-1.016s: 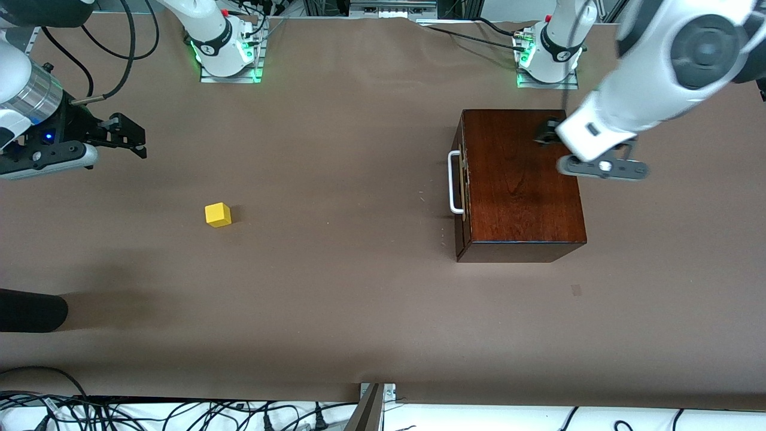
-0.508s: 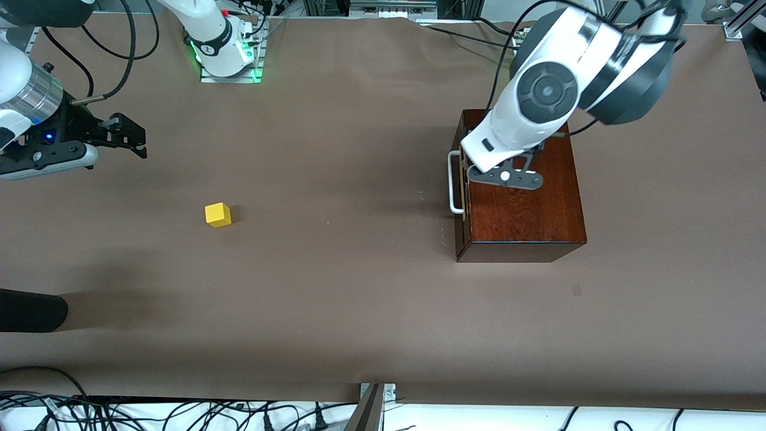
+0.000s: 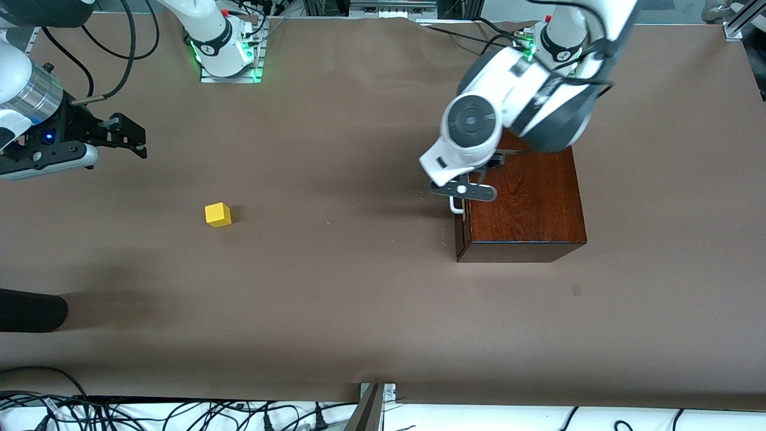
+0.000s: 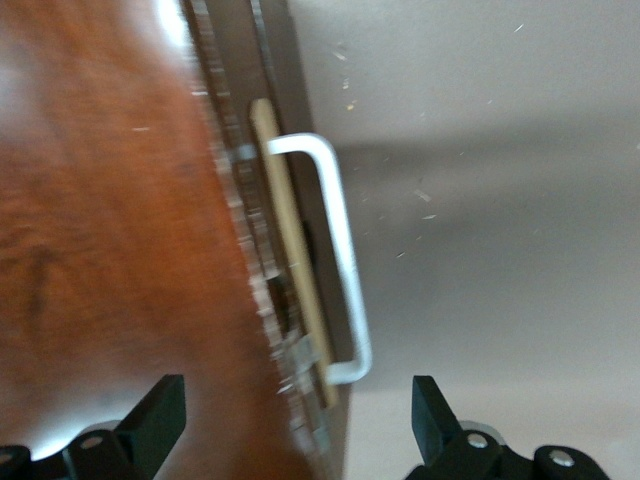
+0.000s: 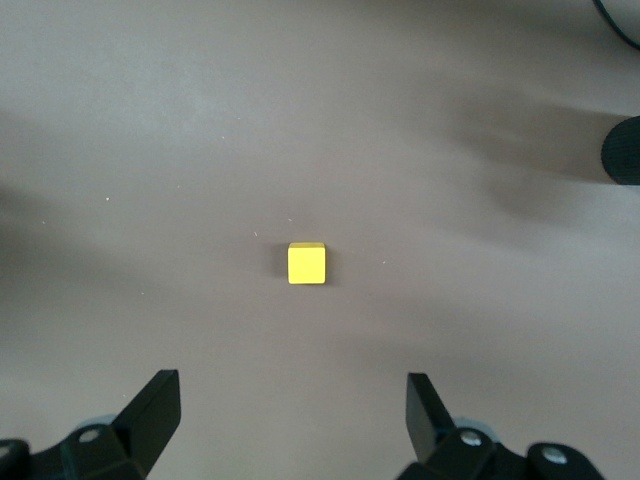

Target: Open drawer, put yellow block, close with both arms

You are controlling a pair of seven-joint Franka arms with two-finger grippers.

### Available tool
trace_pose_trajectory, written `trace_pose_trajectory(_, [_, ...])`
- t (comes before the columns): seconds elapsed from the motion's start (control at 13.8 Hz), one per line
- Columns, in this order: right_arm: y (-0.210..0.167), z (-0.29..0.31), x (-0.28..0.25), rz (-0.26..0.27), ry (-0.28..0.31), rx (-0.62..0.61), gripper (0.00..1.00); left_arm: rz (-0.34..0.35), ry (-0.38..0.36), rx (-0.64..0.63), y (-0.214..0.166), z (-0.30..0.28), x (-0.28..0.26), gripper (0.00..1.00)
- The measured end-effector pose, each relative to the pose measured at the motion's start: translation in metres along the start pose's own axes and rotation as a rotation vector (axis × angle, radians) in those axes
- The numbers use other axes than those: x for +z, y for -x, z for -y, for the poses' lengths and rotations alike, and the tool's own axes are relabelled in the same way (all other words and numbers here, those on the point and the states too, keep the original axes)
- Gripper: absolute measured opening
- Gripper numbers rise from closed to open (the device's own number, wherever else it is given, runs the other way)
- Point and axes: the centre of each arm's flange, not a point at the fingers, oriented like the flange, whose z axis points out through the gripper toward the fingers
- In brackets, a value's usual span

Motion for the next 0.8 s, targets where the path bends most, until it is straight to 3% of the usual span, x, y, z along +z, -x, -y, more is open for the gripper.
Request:
trace_pose_trajectory(0.22, [0.000,0.000,0.000,0.000,0.000,0.000,1.00,-0.030,0.012,-0.020,-0.004,-0.030,0.018,1.00])
trace_pose_trajectory(0.58, [0.000,0.000,0.000,0.000,0.000,0.000,1.00,-0.056,-0.108,-0.001,-0.017,-0.042,0.057,1.00])
trace_pose_trajectory(0.8, [0.000,0.000,0.000,0.000,0.000,0.000,1.00,-0.063,-0.133,-0.007,-0.014,-0.067,0.079,1.00])
